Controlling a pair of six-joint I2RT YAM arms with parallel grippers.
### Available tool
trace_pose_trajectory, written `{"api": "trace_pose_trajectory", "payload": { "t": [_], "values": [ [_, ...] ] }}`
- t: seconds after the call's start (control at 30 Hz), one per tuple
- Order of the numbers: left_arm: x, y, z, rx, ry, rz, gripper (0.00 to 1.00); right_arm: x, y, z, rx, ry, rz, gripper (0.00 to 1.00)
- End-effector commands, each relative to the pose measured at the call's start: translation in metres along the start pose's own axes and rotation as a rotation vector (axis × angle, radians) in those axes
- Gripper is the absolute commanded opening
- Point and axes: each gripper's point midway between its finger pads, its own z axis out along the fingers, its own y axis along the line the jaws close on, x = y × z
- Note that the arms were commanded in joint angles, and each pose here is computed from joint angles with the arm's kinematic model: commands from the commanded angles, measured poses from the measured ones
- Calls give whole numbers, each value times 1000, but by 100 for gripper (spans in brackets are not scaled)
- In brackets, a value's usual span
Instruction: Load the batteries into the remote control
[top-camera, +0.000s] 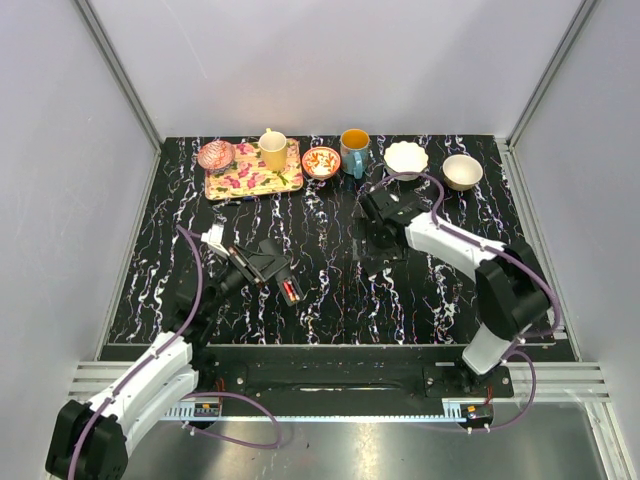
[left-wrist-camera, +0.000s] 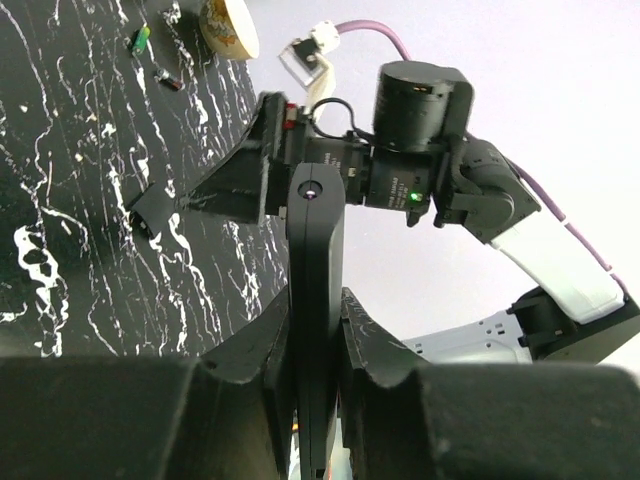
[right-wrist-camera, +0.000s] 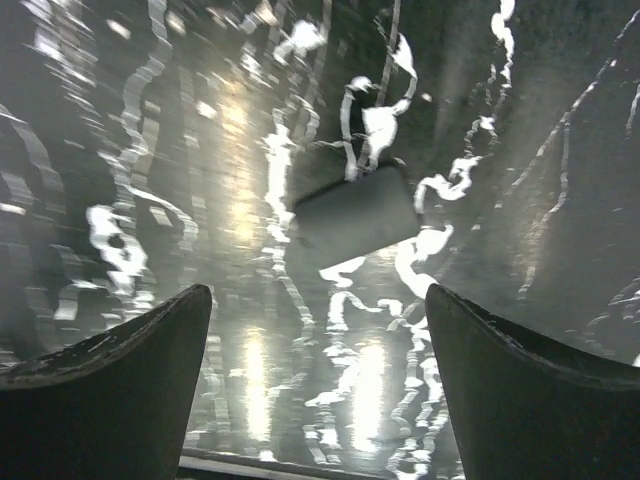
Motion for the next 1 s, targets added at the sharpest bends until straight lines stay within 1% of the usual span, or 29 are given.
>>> {"api": "trace_pose_trajectory", "payload": {
  "t": [0.0, 0.07, 0.1, 0.17, 0.3, 0.5, 0.73, 0.87, 0.97],
  "values": [
    [4, -8, -3, 66, 13, 46, 0, 29, -40, 17, 118, 164, -341, 93],
    [8, -9, -4, 75, 36, 49, 0, 29, -37, 21, 102, 175, -364, 94],
    [10, -10, -4, 78, 43, 52, 0, 29, -33, 23, 75, 188, -395, 97],
    [11, -10, -5, 78, 54, 60, 0, 25, -32, 25, 77, 178, -414, 99],
    [12, -9, -6, 72, 58, 75, 0, 22, -37, 32, 100, 184, -461, 99],
    [13, -4, -4, 66, 62, 64, 0, 24, -42, 46, 127, 200, -490, 99],
    [13, -4, -2, 65, 72, 67, 0, 18, -40, 58, 122, 176, -501, 97],
    [13, -3, -1, 59, 71, 67, 0, 16, -36, 63, 97, 170, -496, 92],
    [13, -2, -1, 56, 71, 66, 0, 23, -37, 68, 77, 194, -496, 87]
  ]
}}
